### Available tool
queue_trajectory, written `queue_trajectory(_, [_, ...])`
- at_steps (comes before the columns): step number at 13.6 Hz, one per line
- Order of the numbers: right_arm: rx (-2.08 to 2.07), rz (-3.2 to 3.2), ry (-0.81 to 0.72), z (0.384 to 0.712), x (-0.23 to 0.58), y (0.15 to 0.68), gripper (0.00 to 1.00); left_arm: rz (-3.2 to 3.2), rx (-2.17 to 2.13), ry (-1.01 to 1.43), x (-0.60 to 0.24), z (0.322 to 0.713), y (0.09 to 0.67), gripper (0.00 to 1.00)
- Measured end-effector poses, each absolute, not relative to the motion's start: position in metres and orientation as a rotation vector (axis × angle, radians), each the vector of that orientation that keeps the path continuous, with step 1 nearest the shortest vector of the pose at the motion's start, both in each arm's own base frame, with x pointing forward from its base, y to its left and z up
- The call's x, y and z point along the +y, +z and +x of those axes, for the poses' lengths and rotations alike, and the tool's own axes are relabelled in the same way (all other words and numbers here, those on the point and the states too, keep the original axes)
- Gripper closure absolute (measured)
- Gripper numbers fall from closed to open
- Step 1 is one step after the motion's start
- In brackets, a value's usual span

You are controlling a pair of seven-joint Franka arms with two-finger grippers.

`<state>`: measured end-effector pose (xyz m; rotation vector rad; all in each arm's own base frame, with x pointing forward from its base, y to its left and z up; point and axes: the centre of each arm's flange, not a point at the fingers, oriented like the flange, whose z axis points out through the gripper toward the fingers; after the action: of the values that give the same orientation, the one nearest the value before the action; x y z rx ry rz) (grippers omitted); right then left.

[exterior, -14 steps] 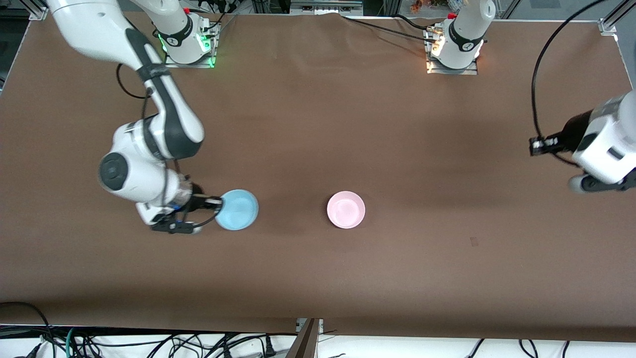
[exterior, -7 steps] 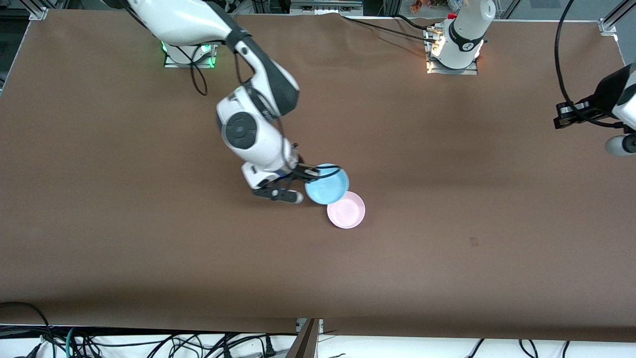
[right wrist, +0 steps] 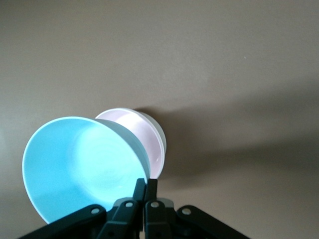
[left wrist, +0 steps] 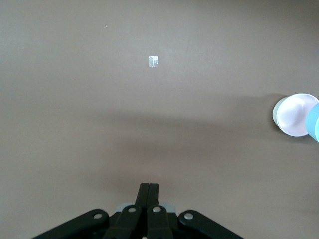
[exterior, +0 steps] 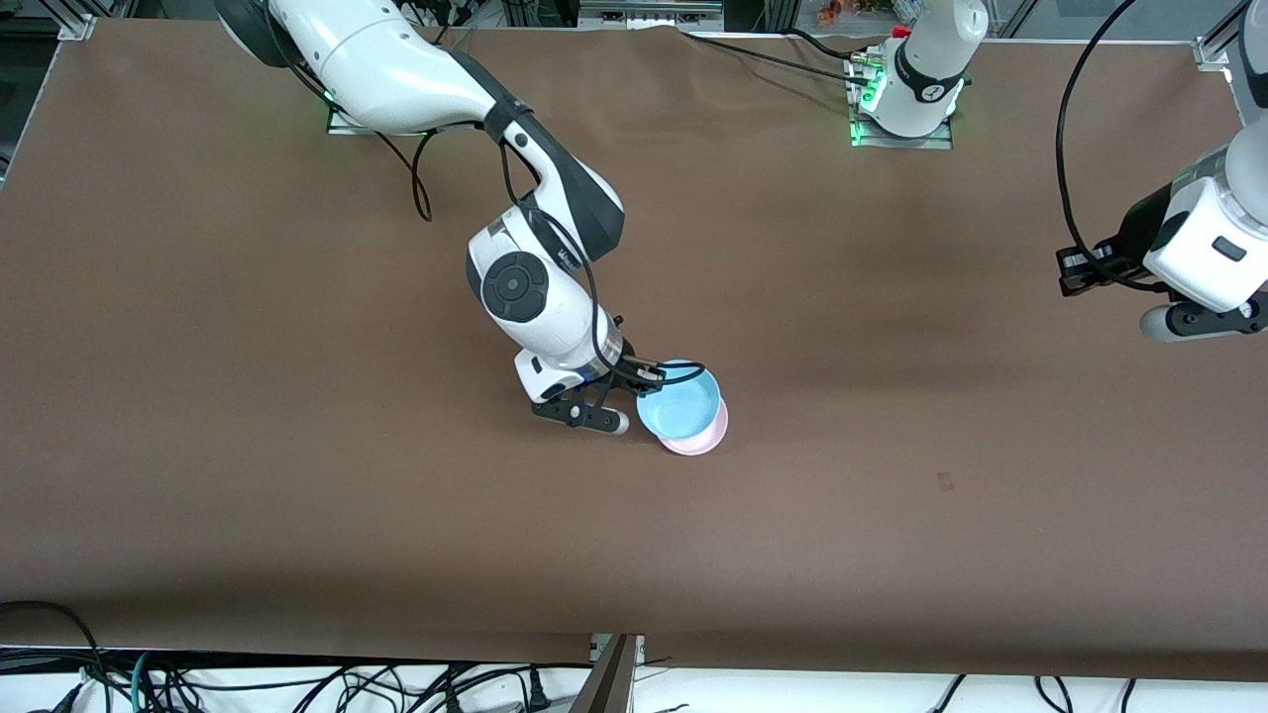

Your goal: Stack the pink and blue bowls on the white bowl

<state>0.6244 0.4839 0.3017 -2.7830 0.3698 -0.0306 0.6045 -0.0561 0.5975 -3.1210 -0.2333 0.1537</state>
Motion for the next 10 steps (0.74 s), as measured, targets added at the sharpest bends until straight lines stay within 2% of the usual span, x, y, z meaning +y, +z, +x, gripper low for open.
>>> queue_trajectory(4, [0.325,-2.814,-0.065,0.618,0.495,0.269,0.98,-3.118,-0.215,0.084,-0.057,0.593,0.580,0.99])
queue_trajectory(9, [0.316,-2.810,-0.073,0.617,0.500,0.270,0.98,-3.120,-0.159,0.055,-0.046,0.573,0.571,0.98])
queue_trajectory(10, [0.314,-2.808,-0.076,0.617,0.500,0.269,0.98,-3.126,-0.158,0.056,-0.047,0.572,0.571,0.93])
